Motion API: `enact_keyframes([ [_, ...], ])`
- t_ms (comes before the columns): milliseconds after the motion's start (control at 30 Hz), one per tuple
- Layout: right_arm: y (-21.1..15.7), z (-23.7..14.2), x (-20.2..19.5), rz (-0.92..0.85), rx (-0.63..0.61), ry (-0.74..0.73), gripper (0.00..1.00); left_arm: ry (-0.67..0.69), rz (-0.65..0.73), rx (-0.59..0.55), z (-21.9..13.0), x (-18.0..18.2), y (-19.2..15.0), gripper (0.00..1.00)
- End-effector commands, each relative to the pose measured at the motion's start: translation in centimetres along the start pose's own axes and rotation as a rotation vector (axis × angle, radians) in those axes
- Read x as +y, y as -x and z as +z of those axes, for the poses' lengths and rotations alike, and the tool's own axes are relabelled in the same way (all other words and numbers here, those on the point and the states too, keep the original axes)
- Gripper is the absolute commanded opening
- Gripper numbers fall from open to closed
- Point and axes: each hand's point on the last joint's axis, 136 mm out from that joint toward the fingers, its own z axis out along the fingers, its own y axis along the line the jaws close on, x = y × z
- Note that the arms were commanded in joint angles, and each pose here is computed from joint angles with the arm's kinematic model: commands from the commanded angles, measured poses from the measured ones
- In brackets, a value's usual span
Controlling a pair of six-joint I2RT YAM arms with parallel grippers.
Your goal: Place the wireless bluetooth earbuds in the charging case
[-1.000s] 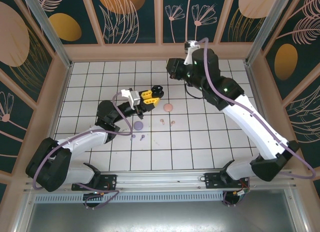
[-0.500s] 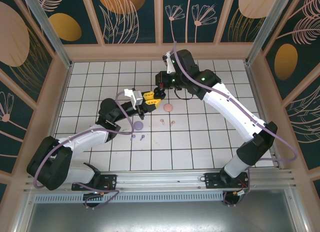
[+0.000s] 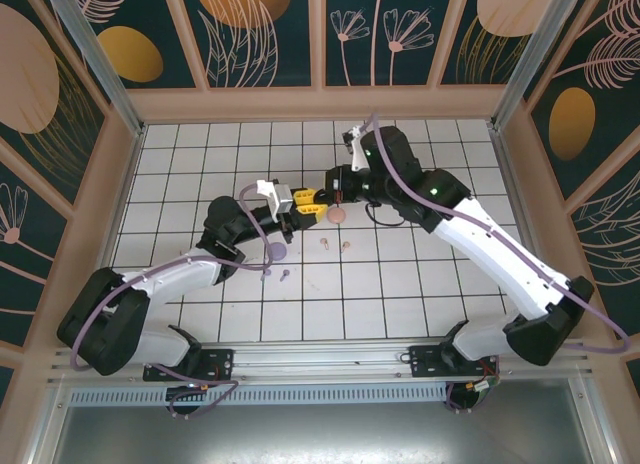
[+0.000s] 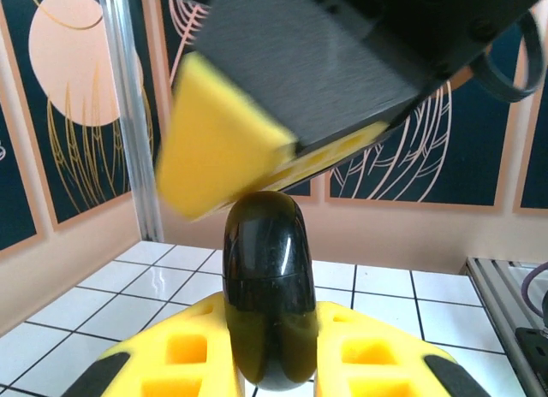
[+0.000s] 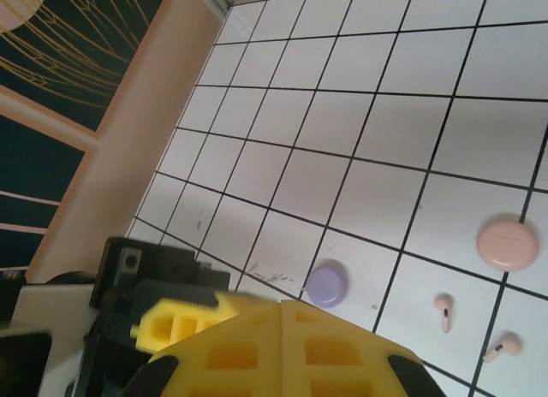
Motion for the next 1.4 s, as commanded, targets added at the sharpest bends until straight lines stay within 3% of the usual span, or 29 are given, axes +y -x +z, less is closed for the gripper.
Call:
enact_keyframes([
  [0,0.7,-2.1,-2.4,0.097,-0.092,-0.065,0.00,0.078,0.003,-0.073,0.2,1.9,2.2,0.00],
  [167,0.1,-3.1,-6.3,0.211,-0.191,-0.107,0.16,0.191,-0.119,-0.029,0.0,4.1,-0.5,0.00],
  [433,-6.6,-0.5,-11.4,0.279,-0.109,-0.201,0.43,0.441,-0.324,0.105,-0.7,9.3,-8.3,0.00],
  [533,-8.4,0.2,-12.4,0.287,-0.085,-0.210,0.49,0.493,-0.442,0.183,-0.4,11.2,-11.7,0.00],
  [600,-9.4,0.5,-13.0,0.291,-0.068,-0.224,0.51,0.521,-0.526,0.253,-0.1,12.6,-14.4,0.00],
  [833,-10.7,0.9,-13.8,0.284,-0.051,-0.235,0.53,0.554,-0.792,0.351,0.9,17.2,-19.0,0.00],
  [1133,-10.6,0.6,-12.9,0.261,-0.034,-0.195,0.55,0.541,-0.955,0.465,2.2,18.4,-23.0,0.00],
  [1367,-9.9,0.1,-12.3,0.238,-0.034,-0.184,0.56,0.639,-1.055,0.521,1.2,18.9,-25.7,0.05],
])
